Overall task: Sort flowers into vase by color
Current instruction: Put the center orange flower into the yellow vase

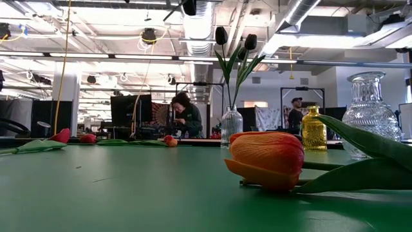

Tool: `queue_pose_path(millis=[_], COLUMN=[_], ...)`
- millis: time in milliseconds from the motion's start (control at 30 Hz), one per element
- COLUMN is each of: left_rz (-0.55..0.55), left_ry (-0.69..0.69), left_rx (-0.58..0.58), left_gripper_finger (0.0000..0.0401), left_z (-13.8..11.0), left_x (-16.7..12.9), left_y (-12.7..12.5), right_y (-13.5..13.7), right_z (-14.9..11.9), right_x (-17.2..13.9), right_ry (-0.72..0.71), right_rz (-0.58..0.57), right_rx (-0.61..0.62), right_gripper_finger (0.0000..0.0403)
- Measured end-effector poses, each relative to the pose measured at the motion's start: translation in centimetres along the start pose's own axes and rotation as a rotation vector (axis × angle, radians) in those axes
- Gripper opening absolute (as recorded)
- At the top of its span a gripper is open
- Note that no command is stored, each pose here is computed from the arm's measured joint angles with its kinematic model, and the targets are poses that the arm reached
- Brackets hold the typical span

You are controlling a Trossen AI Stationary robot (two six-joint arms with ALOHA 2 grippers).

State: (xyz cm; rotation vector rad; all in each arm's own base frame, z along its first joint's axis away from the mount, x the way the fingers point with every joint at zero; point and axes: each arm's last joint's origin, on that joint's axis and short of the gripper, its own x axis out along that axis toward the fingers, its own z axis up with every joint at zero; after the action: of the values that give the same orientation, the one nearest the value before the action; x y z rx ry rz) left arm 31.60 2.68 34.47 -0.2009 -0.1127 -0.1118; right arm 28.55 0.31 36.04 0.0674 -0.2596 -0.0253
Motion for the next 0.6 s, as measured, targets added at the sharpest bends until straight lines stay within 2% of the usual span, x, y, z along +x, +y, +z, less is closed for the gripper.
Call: queue_pose_path(millis=[200,433,600], left_rz=[-0.021,-0.011,0.015], left_ry=[-0.081,-0.071,-0.07], left_rx=[0.015,0.012,0.009], left_gripper_finger=[0.0,0.0,0.0], left_z=[0.66,0.55,0.49], left_x=[0.1,0.11,0.13], left_y=[-0.17,-0.1,0.0], right_y=[0.0,-0.39,-0.73], right_z=[-0.05,0.08,0.16], right_x=[0.0,0.01,0.02], right_ry=[0.005,-0.007,-0.013], right_rz=[-0.001,-0.015,-0.027], right_rx=[0.0,-0.007,-0.011], right_gripper_finger=[0.023,0.0229,0.0213])
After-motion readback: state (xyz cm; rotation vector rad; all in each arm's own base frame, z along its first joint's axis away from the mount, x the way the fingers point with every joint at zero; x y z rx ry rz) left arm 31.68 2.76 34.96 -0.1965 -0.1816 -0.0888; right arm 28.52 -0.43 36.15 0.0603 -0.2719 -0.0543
